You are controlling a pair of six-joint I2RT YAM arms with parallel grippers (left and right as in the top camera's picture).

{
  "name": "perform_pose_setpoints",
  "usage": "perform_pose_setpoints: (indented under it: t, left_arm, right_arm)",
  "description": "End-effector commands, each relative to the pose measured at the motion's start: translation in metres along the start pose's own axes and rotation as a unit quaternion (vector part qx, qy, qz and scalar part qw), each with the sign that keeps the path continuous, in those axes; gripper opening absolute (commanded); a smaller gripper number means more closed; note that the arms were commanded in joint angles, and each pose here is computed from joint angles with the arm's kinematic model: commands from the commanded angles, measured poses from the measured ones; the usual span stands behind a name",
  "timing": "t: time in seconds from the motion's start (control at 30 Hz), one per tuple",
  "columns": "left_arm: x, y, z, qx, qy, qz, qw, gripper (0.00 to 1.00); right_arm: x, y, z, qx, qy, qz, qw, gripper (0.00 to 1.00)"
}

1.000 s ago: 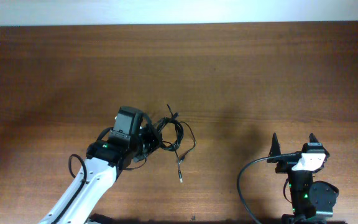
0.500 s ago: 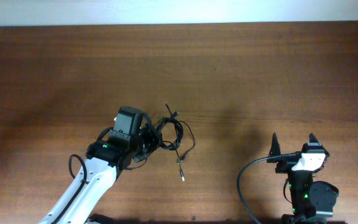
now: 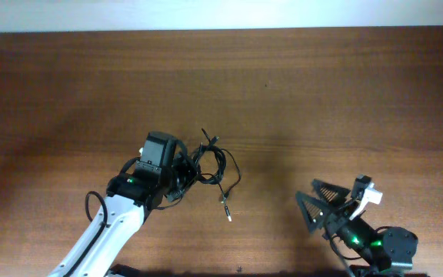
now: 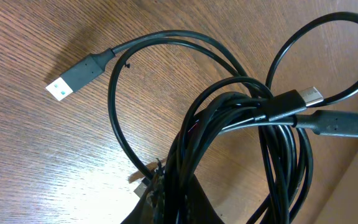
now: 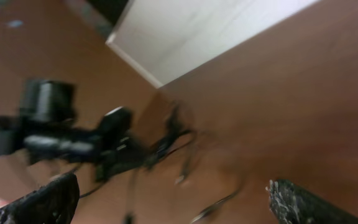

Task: Untangle cables
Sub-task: 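Reach the right gripper toward the cable bundle held by the left gripper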

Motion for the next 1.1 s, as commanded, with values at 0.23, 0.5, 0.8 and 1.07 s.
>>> perform_pose_setpoints:
  t: [0.23, 0.5, 0.8, 1.07]
  left_arm:
    - [-0.008, 0.005, 0.000, 0.000, 0.002, -0.014, 1.000, 0.00]
    - [-0.008, 0.005, -0.001, 0.004, -0.038, -0.016, 0.999, 0.00]
    - [-0.023, 0.006, -0.004, 0.018, -0.094, -0.060, 0.994, 0.00]
    - [-0.034, 0.008, -0.005, 0.019, -0.150, -0.091, 0.984, 0.00]
  right_arm:
    - [0.003, 0.003, 0.016, 0.010, -0.159, -0.076, 0.984, 0.98]
    - [-0.023, -0.009, 0.016, 0.118, -0.296, -0.191, 0.928, 0.99]
    - [-0.027, -0.017, -0.002, 0.183, -0.365, -0.166, 0.898, 0.99]
    - [-0.015, -0.030, -0.012, 0.215, -0.339, -0.155, 0.903, 0.82]
Point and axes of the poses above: each gripper's point midway between its finger pads, its own y axis back along the fingers, its own x axis along the line the jaws close on, z = x × y, the point moved 5 cm from there along y, back along the fingers, and after that the axes turned 6 degrees about y, right-handed, at the moved point
